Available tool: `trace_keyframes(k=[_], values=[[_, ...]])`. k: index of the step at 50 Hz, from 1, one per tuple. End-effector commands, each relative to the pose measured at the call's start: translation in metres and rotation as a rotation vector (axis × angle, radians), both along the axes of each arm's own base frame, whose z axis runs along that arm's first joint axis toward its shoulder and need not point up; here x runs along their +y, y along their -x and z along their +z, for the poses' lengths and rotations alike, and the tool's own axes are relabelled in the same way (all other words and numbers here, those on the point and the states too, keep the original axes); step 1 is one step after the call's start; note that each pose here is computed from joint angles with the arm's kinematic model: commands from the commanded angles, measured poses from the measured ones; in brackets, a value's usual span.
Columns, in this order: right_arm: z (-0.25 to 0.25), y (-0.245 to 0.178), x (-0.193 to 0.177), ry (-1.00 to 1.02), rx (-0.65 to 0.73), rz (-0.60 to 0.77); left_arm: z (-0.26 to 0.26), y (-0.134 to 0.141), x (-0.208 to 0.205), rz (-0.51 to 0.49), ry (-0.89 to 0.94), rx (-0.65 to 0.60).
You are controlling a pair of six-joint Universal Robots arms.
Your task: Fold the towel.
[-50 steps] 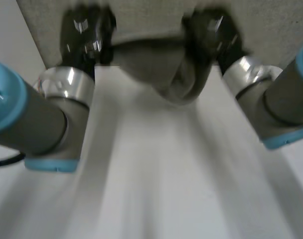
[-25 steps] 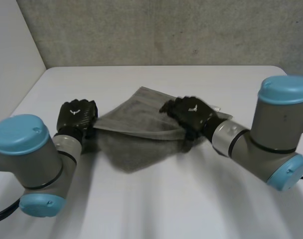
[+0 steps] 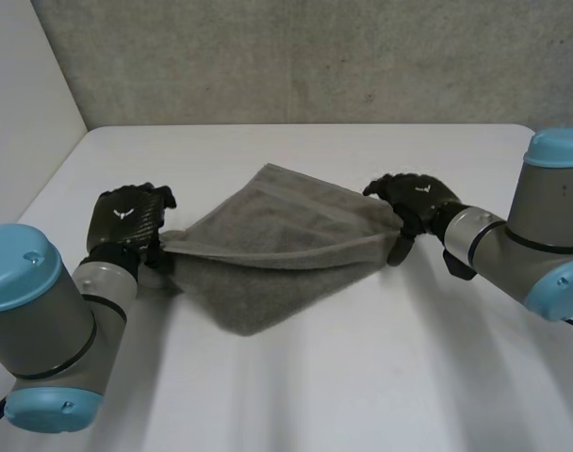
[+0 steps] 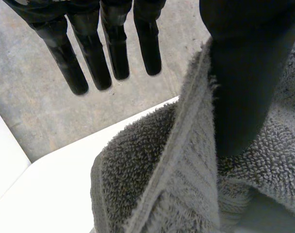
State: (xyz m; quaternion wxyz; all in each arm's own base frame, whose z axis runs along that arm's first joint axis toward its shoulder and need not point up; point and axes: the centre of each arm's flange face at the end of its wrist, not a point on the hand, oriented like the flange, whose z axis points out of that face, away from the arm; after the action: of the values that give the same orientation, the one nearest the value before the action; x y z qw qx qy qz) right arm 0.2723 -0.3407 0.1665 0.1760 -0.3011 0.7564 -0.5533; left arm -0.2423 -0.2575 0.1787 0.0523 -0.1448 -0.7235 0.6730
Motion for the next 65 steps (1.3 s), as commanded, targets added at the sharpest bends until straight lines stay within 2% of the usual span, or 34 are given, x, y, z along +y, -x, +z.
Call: trace_keyframes(k=[1,8,10,18,32,39,42,47,48,49,53,54,56,61,65], values=[[-0.02,-0.004,-0.009,-0.021,0.036,0.05,-0.002,0.0,0.001,-0.001,-0.007,-0.005],[-0.036,-0.006,-0.013,-0.042,0.043,0.056,-0.009,0.0,0.008,-0.016,-0.02,-0.053],[-0.036,-0.006,-0.013,-0.042,0.043,0.056,-0.012,0.001,0.01,-0.03,-0.009,-0.127],[-0.023,0.0,-0.015,-0.023,0.027,0.034,-0.02,0.009,0.018,-0.076,0.0,-0.238],[0.016,0.014,-0.002,0.03,0.027,0.009,-0.028,0.011,0.018,-0.081,-0.016,-0.242],[0.042,0.02,0.023,0.049,0.071,0.033,-0.018,0.01,0.019,-0.076,0.013,-0.225],[0.049,0.023,0.028,0.061,0.093,0.038,0.003,0.009,0.02,-0.069,0.068,-0.2],[0.128,0.053,0.046,0.272,0.129,-0.026,0.053,0.006,0.027,-0.058,0.202,-0.137],[0.128,0.053,0.046,0.272,0.129,-0.026,0.07,0.005,0.031,-0.063,0.252,-0.116],[0.149,0.059,0.051,0.329,0.119,-0.044,0.086,0.005,0.035,-0.077,0.302,-0.094],[0.203,0.071,0.067,0.481,0.099,-0.087,0.115,0.005,0.043,-0.115,0.386,-0.059],[0.203,0.071,0.067,0.481,0.099,-0.087,0.126,0.006,0.045,-0.138,0.405,-0.054],[0.219,0.073,0.078,0.49,0.105,-0.085,0.133,0.007,0.047,-0.153,0.408,-0.055],[0.208,0.074,0.077,0.41,0.154,-0.057,0.137,0.01,0.04,-0.181,0.343,-0.083],[0.188,0.065,0.067,0.368,0.209,-0.019,0.097,0.022,0.016,-0.217,0.178,-0.146]])
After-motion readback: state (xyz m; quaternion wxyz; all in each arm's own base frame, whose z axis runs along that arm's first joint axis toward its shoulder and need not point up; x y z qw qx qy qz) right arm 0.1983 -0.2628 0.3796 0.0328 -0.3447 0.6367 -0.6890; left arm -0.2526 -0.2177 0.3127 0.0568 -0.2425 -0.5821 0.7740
